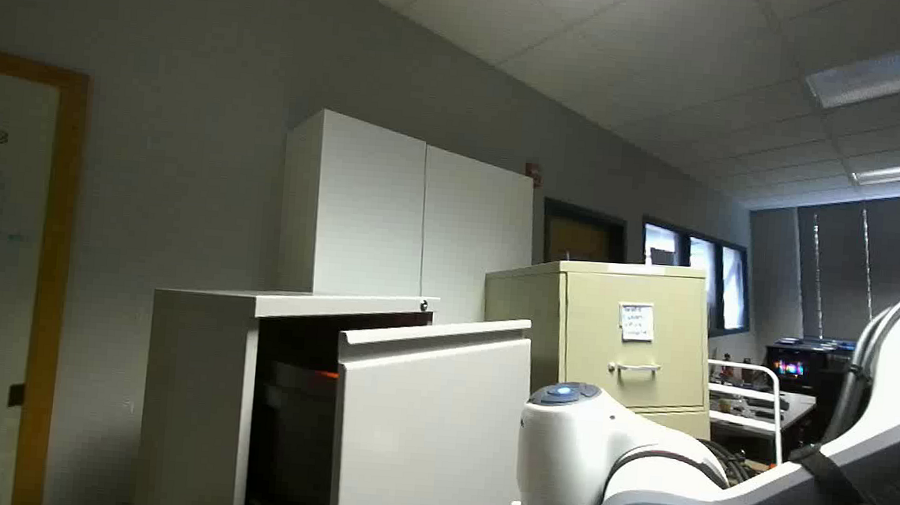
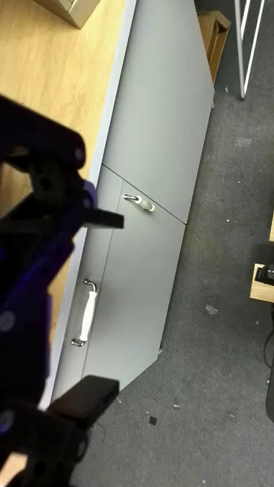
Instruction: Close the top drawer of the left cabinet
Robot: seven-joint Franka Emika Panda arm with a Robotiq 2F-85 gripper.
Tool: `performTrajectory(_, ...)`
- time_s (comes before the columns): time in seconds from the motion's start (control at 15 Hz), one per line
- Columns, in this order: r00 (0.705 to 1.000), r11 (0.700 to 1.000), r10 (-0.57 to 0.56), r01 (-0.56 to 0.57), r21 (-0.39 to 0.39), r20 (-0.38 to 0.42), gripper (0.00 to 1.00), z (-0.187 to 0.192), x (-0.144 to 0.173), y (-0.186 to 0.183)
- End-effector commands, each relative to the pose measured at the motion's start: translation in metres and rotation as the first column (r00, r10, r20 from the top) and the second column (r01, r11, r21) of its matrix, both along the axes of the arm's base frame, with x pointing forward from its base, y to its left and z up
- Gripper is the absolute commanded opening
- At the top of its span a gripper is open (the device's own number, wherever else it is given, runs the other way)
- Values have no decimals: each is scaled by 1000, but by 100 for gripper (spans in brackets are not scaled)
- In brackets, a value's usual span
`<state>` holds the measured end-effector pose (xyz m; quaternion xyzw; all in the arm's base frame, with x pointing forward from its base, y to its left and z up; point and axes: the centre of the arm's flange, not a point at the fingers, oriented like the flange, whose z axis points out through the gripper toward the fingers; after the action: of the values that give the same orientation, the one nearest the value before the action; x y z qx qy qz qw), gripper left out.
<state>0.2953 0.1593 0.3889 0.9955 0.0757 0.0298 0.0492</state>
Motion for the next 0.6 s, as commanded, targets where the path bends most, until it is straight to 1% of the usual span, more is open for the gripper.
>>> performTrajectory(0.0, 1000, 1000, 0, 0, 0, 0, 100, 0, 0, 0)
performTrajectory(0.4, 1000, 1000, 0, 0, 0, 0, 100, 0, 0, 0)
performTrajectory(0.53, 1000, 1000, -2, 2, -9, 23, 100, 2, 3, 0)
